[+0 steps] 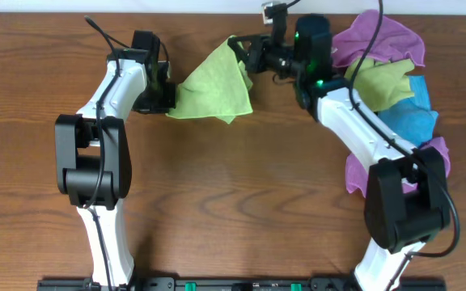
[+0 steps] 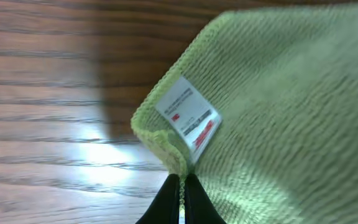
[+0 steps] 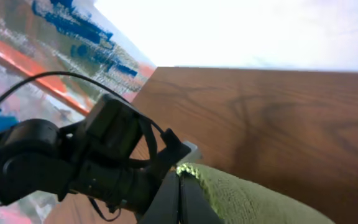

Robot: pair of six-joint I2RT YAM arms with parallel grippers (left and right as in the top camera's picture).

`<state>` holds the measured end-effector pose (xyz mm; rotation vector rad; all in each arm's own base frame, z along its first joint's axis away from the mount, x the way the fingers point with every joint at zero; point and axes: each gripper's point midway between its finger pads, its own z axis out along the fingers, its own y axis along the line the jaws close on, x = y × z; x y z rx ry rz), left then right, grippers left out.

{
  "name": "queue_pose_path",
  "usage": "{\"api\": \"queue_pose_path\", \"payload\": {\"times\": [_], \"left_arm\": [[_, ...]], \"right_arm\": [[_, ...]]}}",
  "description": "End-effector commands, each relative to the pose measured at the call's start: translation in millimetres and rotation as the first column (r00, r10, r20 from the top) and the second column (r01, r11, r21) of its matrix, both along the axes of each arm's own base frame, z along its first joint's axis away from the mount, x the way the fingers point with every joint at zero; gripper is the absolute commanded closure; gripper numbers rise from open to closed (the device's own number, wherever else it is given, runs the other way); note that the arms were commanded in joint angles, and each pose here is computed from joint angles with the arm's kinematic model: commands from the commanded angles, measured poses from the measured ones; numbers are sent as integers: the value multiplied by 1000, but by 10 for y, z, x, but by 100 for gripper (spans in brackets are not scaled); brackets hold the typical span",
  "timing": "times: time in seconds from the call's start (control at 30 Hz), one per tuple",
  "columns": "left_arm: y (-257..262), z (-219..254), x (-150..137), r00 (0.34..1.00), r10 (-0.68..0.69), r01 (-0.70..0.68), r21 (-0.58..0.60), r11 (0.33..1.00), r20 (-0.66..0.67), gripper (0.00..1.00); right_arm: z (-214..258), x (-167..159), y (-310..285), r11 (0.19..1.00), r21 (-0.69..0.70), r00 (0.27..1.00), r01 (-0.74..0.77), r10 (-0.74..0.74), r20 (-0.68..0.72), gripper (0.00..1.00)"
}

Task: Fold the cloth

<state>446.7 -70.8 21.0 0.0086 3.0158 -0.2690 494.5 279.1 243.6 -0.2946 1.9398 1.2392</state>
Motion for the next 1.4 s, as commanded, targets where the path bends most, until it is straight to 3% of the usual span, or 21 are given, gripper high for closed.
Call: {"api": "queue_pose_path", "payload": {"times": [0.0,0.13,0.27,0.37,0.47,0.5,0.53,0.57,0.6,0.63,0.67,0.83,1.03,1.17,1.37], "left_arm": [[-137,291,146,998,11,-5,-85,996,61,95],[-123,943,572,965,23,4,-103,995,260,95],[-154,1708,987,886,40,48,-177,983,463,94],[-203,2003,981,872,38,79,-216,973,489,94],[-191,1953,734,921,35,55,-218,974,388,94],[-174,1888,627,940,35,40,-211,977,339,94],[-135,1800,472,963,38,17,-199,980,267,94],[-91,1714,307,981,40,-6,-177,984,192,94],[-48,1615,61,996,43,-30,-152,988,82,94],[-36,1575,-135,999,42,-42,-144,989,-1,94],[-30,1560,-258,998,42,-49,-139,989,-53,94],[-7,1555,-672,974,39,-66,-116,991,-223,94],[-30,1557,-615,979,38,-65,-130,989,-201,94],[-42,1564,-269,994,82,-92,-148,985,-72,94],[-128,1829,541,957,123,-61,-231,971,263,94]], "right_arm": [[266,46,-12,999,5,996,-40,39,82,99],[524,137,-97,1000,-12,989,-27,29,147,99],[751,209,-188,1000,-2,980,-12,12,198,99],[795,107,-143,997,12,982,-80,77,172,99],[711,-114,-38,980,59,981,-189,187,51,99],[658,-195,-17,972,74,975,-222,223,-3,89],[609,-274,0,963,86,965,-254,258,-47,58],[566,-367,17,951,99,950,-292,301,-85,37],[525,-523,38,925,117,920,-361,374,-118,28],[519,-607,43,908,132,901,-397,413,-131,6],[527,-670,49,893,149,885,-424,444,-142,1],[560,-734,25,873,171,865,-457,481,-141,1],[355,-441,-175,950,99,929,-296,311,-203,1],[272,-384,-219,964,62,941,-259,266,-211,1],[145,-117,-398,993,-40,977,-115,106,-183,1]]}}
